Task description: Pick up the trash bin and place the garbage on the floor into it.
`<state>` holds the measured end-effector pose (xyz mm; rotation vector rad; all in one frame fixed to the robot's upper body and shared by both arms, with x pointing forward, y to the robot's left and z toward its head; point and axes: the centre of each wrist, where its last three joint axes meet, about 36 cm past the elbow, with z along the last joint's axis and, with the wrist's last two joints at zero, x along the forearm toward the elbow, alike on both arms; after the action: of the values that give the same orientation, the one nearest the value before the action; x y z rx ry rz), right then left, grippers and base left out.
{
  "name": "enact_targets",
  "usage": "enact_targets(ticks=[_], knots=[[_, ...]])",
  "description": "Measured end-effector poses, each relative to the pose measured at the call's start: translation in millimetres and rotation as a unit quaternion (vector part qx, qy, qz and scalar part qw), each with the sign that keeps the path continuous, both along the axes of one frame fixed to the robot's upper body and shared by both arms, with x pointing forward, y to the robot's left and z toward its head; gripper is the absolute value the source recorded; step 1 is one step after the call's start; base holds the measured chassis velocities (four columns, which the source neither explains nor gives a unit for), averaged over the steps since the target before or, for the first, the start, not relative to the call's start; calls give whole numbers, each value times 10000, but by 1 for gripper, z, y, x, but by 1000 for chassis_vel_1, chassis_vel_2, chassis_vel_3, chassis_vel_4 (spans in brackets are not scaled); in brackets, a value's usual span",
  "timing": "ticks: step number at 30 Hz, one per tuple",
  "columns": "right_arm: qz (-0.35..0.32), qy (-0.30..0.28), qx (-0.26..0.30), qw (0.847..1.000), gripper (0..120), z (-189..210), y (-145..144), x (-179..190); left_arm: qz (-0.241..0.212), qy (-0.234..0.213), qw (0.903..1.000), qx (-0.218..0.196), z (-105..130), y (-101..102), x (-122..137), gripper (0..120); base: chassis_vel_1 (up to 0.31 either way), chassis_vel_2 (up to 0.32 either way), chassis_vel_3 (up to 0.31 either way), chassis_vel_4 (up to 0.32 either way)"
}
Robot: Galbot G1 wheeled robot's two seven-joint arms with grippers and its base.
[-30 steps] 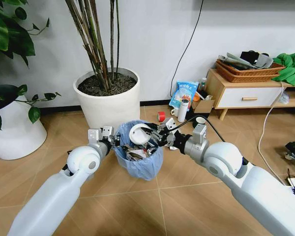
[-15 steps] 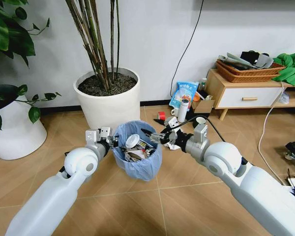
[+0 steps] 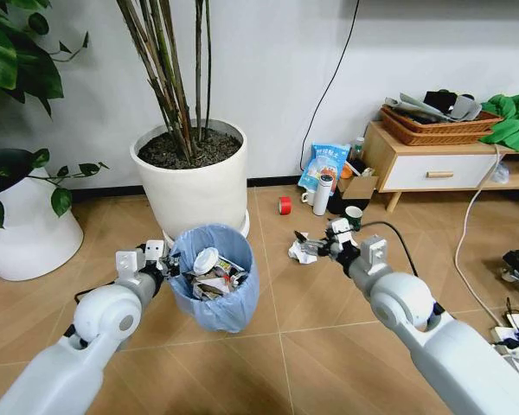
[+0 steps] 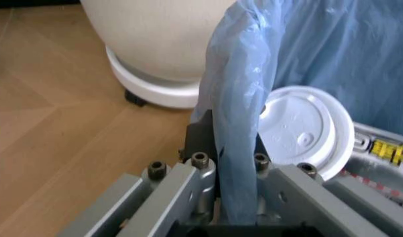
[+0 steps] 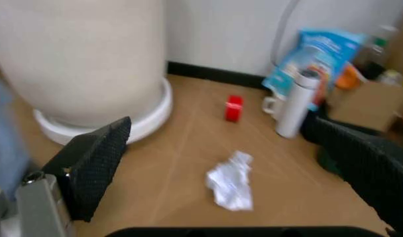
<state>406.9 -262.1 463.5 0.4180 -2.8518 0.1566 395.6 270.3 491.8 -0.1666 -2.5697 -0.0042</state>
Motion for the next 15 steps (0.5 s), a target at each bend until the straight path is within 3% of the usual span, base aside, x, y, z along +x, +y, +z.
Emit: enact_targets(ticks=[8, 15], knots=[[-503, 51, 69, 9987, 100, -10, -30, -26, 87, 157, 9998, -25, -4, 2, -34, 0, 0, 0, 0, 0], [-503, 157, 128, 9985, 100, -24, -32, -37, 207, 287, 9994, -43, -9, 4, -60, 0, 0, 0, 0, 0]])
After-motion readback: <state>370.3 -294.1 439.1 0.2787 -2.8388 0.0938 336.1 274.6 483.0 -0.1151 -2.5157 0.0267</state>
